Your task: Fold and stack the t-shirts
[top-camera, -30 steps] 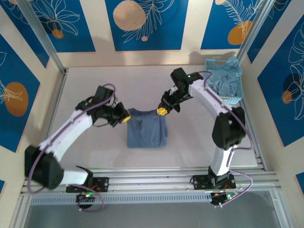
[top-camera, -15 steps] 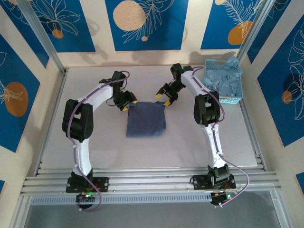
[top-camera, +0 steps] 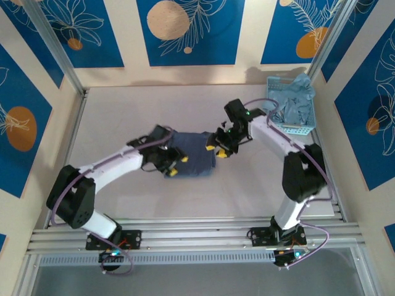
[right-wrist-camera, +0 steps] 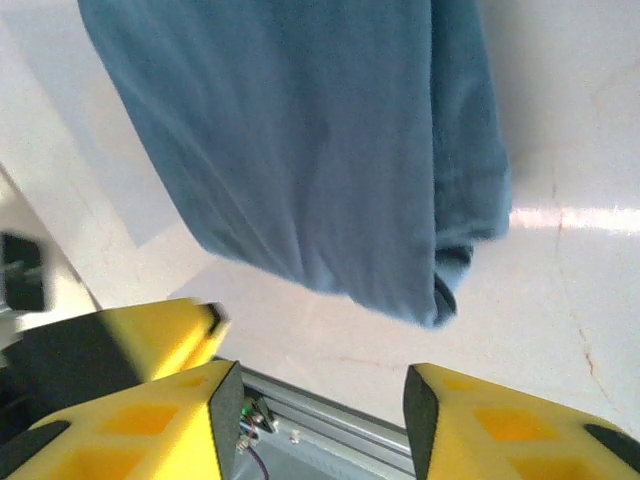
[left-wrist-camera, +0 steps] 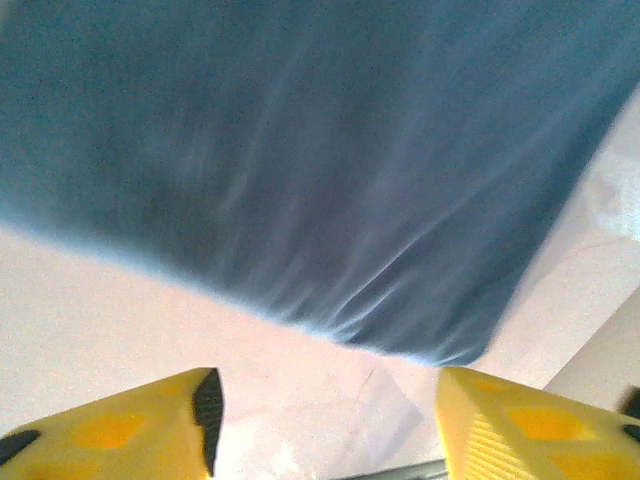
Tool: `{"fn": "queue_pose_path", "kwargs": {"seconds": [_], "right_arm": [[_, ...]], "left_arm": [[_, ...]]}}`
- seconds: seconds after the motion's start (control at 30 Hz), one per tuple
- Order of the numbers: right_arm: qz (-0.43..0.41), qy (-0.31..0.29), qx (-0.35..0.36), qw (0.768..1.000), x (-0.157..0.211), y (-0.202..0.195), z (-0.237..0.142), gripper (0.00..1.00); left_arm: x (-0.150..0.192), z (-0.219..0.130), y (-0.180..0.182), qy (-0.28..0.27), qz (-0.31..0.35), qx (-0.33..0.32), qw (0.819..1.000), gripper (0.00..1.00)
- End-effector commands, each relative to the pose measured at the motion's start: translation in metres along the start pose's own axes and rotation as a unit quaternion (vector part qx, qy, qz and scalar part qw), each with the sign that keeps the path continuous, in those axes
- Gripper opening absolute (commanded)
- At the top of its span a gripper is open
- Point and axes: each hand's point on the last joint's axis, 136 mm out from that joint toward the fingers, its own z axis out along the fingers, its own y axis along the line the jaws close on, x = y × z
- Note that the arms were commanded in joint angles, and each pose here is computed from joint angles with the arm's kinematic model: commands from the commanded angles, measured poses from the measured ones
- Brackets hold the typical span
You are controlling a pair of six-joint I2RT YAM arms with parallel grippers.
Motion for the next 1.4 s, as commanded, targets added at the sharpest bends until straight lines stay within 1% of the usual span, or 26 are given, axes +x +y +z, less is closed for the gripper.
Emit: {"fn": "queue_pose_path", "kwargs": {"seconds": [0.0, 0.13, 0.2, 0.37, 0.47, 0.5, 0.53, 0.6, 0.7, 0.77, 0.87, 0.97, 1.1, 1.3, 1.33, 1.37], "right_arm": [[0.014, -0.025, -0.050, 0.998, 0.002, 0.005, -0.007, 0.51], [0.035, -0.017, -0.059, 0.997, 0.013, -0.009, -0.011, 0.52], [0.035, -0.020, -0.057, 0.998, 0.015, -0.013, -0.016, 0.52], [0.038, -0.031, -0.061, 0.997, 0.020, -0.025, -0.033, 0.52], [0.044, -0.033, -0.067, 0.996, 0.023, -0.033, -0.038, 0.52], [0.047, -0.032, -0.066, 0.996, 0.024, -0.036, -0.039, 0.51], [0.048, -0.033, -0.068, 0.996, 0.025, -0.038, -0.041, 0.51], [0.053, -0.035, -0.070, 0.996, 0.026, -0.042, -0.042, 0.51], [0.057, -0.035, -0.075, 0.995, 0.028, -0.044, -0.045, 0.51], [0.057, -0.037, -0.076, 0.995, 0.028, -0.044, -0.047, 0.51], [0.059, -0.038, -0.078, 0.994, 0.028, -0.044, -0.048, 0.50], [0.058, -0.042, -0.081, 0.994, 0.027, -0.042, -0.051, 0.49], [0.060, -0.046, -0.079, 0.994, 0.025, -0.042, -0.051, 0.49], [0.068, -0.050, -0.079, 0.993, 0.018, -0.040, -0.049, 0.49], [0.070, -0.051, -0.079, 0.993, 0.017, -0.040, -0.049, 0.49], [0.071, -0.052, -0.080, 0.993, 0.016, -0.039, -0.049, 0.49]], "left_arm": [[0.014, 0.011, -0.043, 0.004, -0.144, 0.089, 0.985, 0.62], [0.038, 0.037, -0.037, 0.014, -0.221, 0.066, 0.973, 0.66], [0.045, 0.046, -0.033, 0.010, -0.243, 0.055, 0.968, 0.69], [0.045, 0.076, -0.038, -0.002, -0.288, 0.065, 0.956, 0.69], [0.041, 0.088, -0.051, -0.009, -0.290, 0.075, 0.954, 0.68], [0.041, 0.092, -0.053, -0.010, -0.292, 0.072, 0.954, 0.67], [0.039, 0.096, -0.053, -0.012, -0.294, 0.069, 0.953, 0.63], [0.034, 0.104, -0.050, -0.024, -0.302, 0.063, 0.951, 0.53], [0.017, 0.113, -0.047, -0.053, -0.318, 0.073, 0.944, 0.34], [0.003, 0.117, -0.043, -0.070, -0.327, 0.073, 0.939, 0.24], [-0.026, 0.115, -0.038, -0.093, -0.326, 0.069, 0.938, 0.14], [-0.065, 0.102, -0.027, -0.127, -0.327, 0.068, 0.934, 0.06], [-0.126, 0.079, -0.010, -0.164, -0.326, 0.070, 0.928, 0.02], [-0.222, 0.047, 0.016, -0.207, -0.332, 0.081, 0.917, 0.01], [-0.239, 0.040, 0.020, -0.213, -0.324, 0.082, 0.918, 0.01], [-0.257, 0.033, 0.021, -0.215, -0.310, 0.081, 0.923, 0.01]]}}
